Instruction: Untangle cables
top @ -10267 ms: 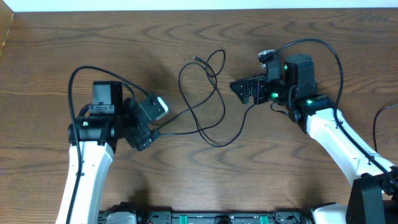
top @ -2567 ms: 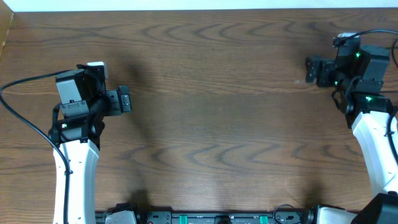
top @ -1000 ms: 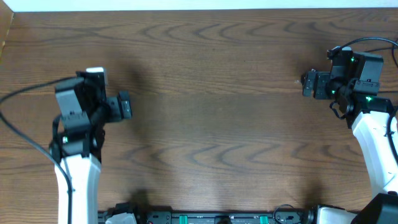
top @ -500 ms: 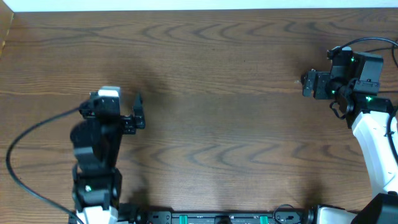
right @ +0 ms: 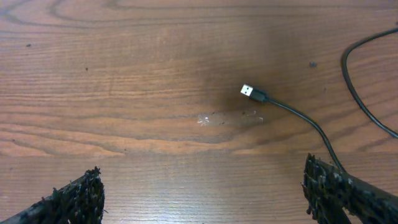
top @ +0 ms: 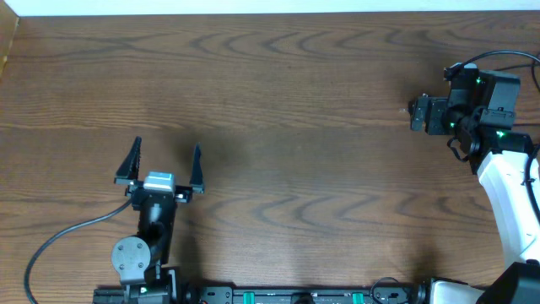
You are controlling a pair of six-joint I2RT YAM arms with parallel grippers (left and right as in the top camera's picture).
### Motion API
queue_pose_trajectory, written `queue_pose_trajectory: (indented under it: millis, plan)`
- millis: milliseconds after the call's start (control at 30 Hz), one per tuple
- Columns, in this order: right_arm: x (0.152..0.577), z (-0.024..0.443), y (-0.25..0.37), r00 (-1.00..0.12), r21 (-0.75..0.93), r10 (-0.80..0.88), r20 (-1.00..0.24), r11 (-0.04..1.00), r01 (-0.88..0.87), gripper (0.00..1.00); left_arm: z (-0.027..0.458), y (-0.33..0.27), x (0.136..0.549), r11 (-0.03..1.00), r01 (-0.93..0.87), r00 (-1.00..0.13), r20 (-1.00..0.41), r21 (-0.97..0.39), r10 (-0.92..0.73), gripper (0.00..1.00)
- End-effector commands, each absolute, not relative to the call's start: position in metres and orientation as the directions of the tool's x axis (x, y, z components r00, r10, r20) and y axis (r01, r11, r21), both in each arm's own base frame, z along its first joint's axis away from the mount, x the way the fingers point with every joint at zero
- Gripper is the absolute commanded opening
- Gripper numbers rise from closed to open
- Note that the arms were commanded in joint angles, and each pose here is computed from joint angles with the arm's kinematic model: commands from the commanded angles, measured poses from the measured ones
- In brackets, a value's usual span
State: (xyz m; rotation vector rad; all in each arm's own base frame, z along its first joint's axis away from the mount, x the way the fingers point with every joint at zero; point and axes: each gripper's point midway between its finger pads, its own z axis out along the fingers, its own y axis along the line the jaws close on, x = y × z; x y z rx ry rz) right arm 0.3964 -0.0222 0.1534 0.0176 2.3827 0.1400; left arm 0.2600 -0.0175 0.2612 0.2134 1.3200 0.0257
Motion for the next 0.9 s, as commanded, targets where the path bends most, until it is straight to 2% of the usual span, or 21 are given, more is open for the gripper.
queue_pose_trajectory:
  millis: [0, 233, 633, 867]
  plan:
    - [0.398, 0.163, -0.020, -0.712, 0.099, 0.038, -0.701, 0.994, -0.043, 0.99, 0.252, -0.021, 0.256, 0.975, 0.115, 0.253, -0.955, 0.189, 0.155, 0.98]
    - [0.398, 0.163, -0.020, -0.712, 0.099, 0.038, -0.701, 0.994, -0.043, 0.99, 0.216, -0.021, 0.254, 0.976, 0.129, 0.180, -0.972, 0.173, 0.149, 0.98]
    - [0.398, 0.163, -0.020, -0.712, 0.099, 0.038, -0.701, 0.994, -0.043, 0.99, 0.186, -0.022, 0.247, 0.978, 0.148, 0.064, -0.988, 0.150, 0.142, 0.98]
    - [0.398, 0.163, -0.020, -0.712, 0.099, 0.038, -0.701, 0.994, -0.043, 0.99, 0.156, -0.015, 0.245, 0.986, 0.115, -0.063, -0.989, 0.124, 0.131, 0.98]
